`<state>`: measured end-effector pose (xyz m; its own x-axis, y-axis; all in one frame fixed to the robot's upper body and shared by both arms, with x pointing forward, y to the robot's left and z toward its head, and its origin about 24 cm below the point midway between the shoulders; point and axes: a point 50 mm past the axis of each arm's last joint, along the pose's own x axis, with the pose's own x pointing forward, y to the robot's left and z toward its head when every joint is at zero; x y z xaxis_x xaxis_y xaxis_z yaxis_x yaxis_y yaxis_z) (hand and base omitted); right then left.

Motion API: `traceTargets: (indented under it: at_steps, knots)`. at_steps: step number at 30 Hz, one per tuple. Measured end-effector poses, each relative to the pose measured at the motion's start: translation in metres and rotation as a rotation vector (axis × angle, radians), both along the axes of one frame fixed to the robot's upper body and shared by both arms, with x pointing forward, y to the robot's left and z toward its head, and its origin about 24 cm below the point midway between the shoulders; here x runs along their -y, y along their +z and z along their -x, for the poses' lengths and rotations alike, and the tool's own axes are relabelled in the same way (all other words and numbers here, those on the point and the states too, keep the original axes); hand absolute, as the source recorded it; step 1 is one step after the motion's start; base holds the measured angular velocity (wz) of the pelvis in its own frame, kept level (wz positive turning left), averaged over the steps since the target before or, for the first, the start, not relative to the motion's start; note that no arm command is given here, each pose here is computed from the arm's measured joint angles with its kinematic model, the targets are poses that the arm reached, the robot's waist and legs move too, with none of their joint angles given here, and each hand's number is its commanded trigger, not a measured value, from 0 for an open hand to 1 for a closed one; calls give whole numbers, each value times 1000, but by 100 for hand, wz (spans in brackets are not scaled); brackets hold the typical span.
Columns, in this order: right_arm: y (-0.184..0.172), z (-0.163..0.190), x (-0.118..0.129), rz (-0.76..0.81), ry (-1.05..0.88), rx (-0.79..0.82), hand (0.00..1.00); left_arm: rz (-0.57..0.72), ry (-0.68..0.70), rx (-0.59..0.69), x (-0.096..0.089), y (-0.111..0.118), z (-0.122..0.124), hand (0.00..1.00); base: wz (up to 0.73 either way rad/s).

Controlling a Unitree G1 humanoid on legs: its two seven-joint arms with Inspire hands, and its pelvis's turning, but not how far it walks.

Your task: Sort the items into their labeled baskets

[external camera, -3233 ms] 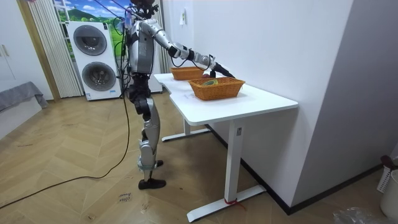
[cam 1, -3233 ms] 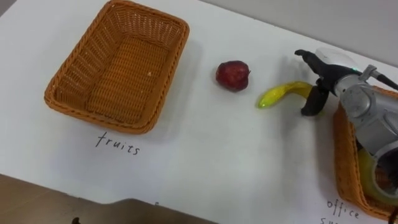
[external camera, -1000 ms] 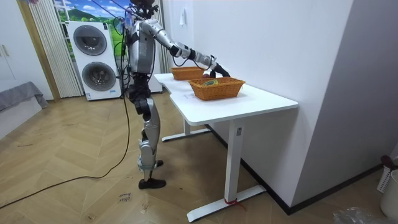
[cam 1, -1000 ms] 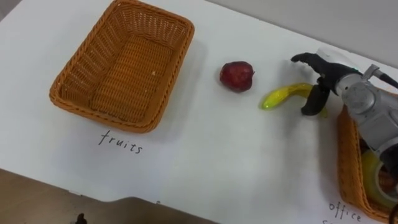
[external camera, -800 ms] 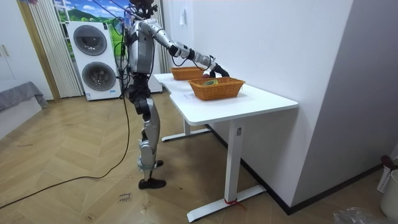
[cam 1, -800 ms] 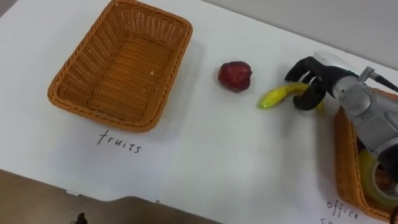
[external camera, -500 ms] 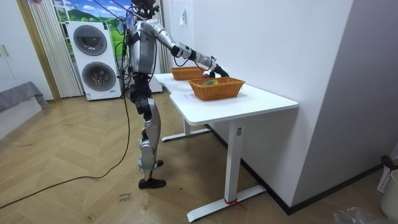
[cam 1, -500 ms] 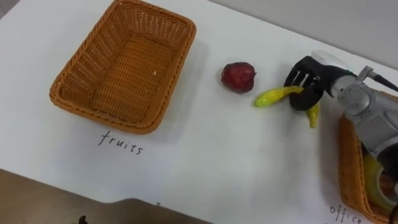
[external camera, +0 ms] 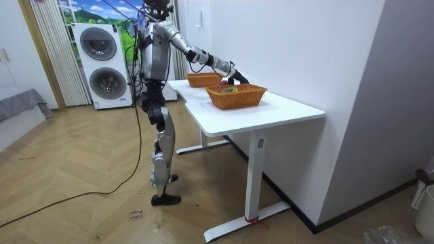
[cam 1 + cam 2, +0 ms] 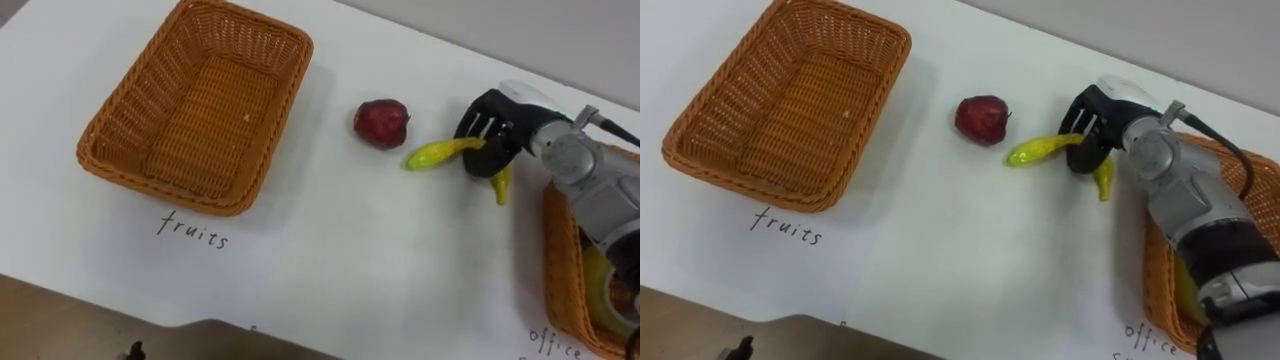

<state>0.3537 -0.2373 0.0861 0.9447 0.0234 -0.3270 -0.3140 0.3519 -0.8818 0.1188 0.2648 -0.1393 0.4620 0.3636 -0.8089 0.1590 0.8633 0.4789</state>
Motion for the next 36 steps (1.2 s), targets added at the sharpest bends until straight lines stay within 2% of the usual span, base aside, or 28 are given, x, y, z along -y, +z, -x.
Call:
traceTargets:
  at_steps: [8, 17, 22, 27, 36]
  knots:
    - [15, 1, -25, -22, 104, 74, 100, 0, 0, 4, 0, 0, 1, 0, 0]
    - [47, 6, -55, -51, 267, 192, 100, 11, 75, 18, -8, 0, 10, 0, 0]
    - [81, 13, -62, -73, 316, 323, 100, 39, 143, 24, -6, -3, 18, 0, -3]
    - [93, 16, -58, -119, 300, 370, 100, 62, 166, 9, 3, -8, 29, 0, -5]
    - [123, 37, -85, -122, 448, 445, 100, 44, 199, -7, -3, -8, 43, 0, -3]
